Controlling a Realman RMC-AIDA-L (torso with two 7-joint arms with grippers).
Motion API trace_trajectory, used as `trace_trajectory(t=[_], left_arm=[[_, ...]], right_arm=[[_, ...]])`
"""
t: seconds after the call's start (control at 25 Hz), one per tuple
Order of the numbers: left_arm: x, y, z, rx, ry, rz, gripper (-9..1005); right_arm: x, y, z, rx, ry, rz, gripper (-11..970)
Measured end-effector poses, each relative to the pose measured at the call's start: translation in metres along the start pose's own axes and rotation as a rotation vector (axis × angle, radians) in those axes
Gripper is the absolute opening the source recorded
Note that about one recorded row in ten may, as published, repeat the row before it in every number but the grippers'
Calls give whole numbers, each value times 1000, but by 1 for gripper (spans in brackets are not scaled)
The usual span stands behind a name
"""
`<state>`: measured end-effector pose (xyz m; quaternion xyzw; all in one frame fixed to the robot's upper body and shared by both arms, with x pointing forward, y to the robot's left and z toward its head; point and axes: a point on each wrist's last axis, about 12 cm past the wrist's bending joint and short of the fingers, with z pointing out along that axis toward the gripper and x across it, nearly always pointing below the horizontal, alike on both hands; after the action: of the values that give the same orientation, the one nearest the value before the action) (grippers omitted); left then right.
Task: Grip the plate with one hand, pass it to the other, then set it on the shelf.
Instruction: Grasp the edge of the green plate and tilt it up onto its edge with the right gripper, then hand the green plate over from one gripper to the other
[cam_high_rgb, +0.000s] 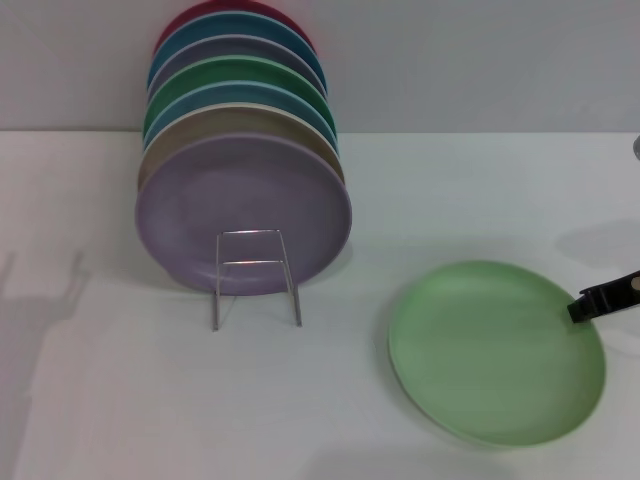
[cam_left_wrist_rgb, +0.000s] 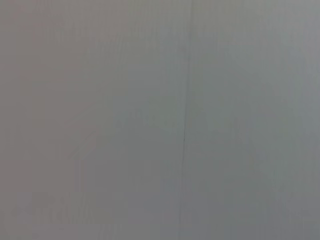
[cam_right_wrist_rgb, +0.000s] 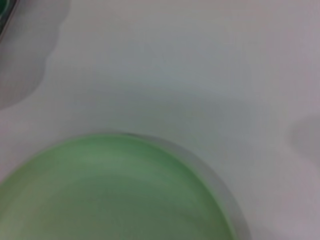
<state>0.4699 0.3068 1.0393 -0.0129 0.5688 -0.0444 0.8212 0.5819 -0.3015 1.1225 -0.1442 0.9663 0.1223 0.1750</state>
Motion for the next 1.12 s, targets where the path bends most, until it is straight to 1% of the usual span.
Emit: trace_trajectory(t=[0.16,0.32,0.48,0.8,0.92,1.12], left_arm=[[0,0,0,-1,0,1,859],[-1,1,-1,-2,-4,2,859],[-1,1,-2,-3,-7,3,859],[-2,1,-2,-2,-12,3,859],[-2,1,-2,-1,-19,3,859],[-3,0,-2,2,-24,2,859]], right_arm=[[-2,1,-3,7,-27,-15,18],[-3,1,-12,25,-71,-38,16],[-4,2,-24,29,-129,-52,17],[-6,-2,-47,77,-283,-104,17],[-7,-3,-52,93,-322,-117,16],[-11,-6,-55,123,-366,-133,16]])
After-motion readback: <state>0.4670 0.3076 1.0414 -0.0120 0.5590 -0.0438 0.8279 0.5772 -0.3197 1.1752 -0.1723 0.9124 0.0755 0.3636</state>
